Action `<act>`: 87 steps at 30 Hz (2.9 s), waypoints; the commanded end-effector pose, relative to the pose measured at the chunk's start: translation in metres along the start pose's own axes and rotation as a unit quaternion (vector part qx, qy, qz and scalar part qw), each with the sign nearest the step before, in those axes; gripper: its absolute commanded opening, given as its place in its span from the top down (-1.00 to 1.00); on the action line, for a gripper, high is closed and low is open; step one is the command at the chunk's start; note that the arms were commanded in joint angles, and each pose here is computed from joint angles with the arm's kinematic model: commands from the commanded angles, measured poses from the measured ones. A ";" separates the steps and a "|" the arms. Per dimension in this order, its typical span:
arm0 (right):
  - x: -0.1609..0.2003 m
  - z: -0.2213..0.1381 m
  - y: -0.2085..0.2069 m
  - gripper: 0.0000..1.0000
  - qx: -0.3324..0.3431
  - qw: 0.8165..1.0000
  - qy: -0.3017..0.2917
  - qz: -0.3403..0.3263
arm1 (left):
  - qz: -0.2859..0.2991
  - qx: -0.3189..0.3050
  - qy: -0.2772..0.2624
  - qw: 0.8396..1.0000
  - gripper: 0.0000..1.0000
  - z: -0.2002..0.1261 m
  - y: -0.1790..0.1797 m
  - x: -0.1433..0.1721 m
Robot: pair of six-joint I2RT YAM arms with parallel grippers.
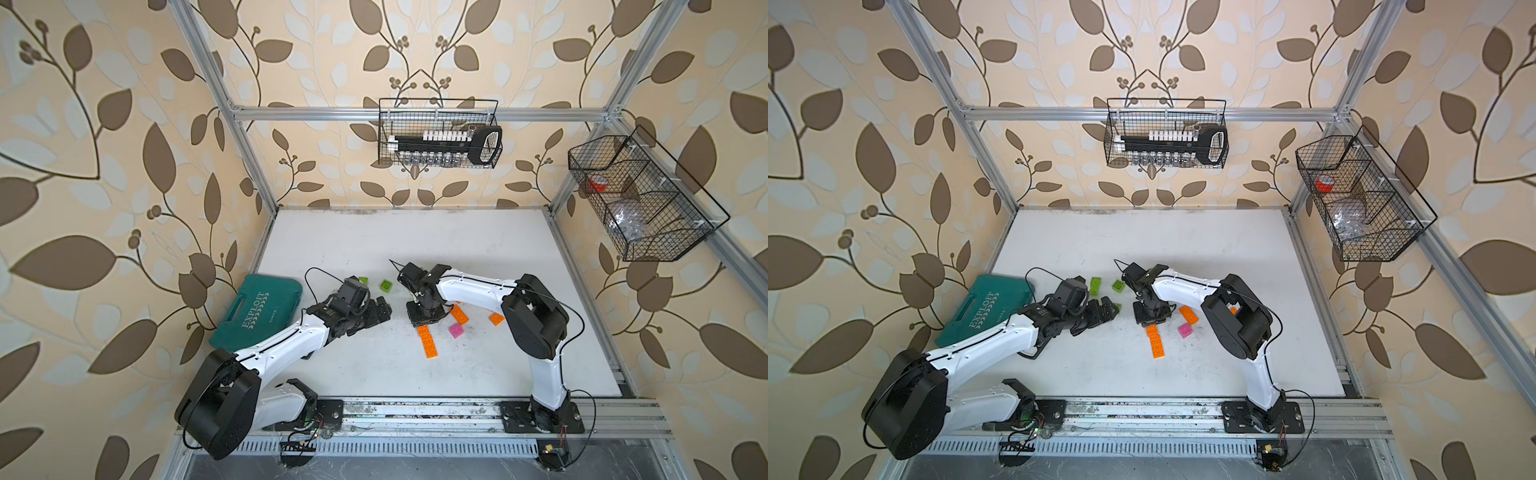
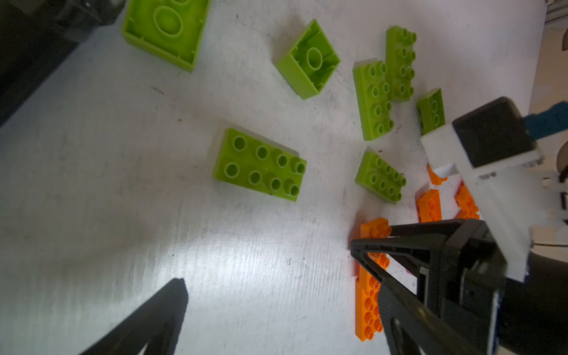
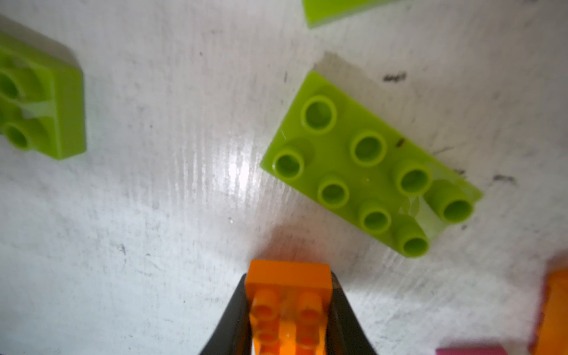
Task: Assemble a small pinwheel with lego
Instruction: Assemble the lego brick at the center of the board.
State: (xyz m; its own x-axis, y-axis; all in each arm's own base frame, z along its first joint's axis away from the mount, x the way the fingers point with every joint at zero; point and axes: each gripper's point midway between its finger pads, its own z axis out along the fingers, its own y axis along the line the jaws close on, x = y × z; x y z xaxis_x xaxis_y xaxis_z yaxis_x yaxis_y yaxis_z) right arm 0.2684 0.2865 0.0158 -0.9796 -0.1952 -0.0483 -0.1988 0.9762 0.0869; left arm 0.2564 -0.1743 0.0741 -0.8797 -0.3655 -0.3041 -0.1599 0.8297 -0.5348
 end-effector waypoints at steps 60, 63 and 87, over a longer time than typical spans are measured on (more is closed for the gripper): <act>0.021 0.010 -0.019 0.21 0.020 0.999 0.036 0.019 | 0.023 -0.031 -0.048 0.998 -0.98 -0.027 0.001 -0.020; 0.005 -0.002 -0.014 0.14 -0.009 1.000 0.011 0.025 | 0.037 -0.026 -0.091 0.995 -0.98 -0.047 -0.006 -0.035; -0.020 -0.073 -0.176 0.04 -0.022 0.968 -0.074 0.239 | 0.206 0.041 -0.006 0.978 -0.98 0.030 -0.138 0.004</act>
State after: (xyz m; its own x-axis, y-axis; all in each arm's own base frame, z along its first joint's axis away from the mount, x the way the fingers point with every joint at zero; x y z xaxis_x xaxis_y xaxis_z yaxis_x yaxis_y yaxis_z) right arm 0.3276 0.1197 0.0847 -0.9624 0.1993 -0.1846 0.1633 0.9674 0.1935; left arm 0.2715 -0.2831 0.1079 -0.8785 0.0031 -0.4777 0.2153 0.8952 -0.3902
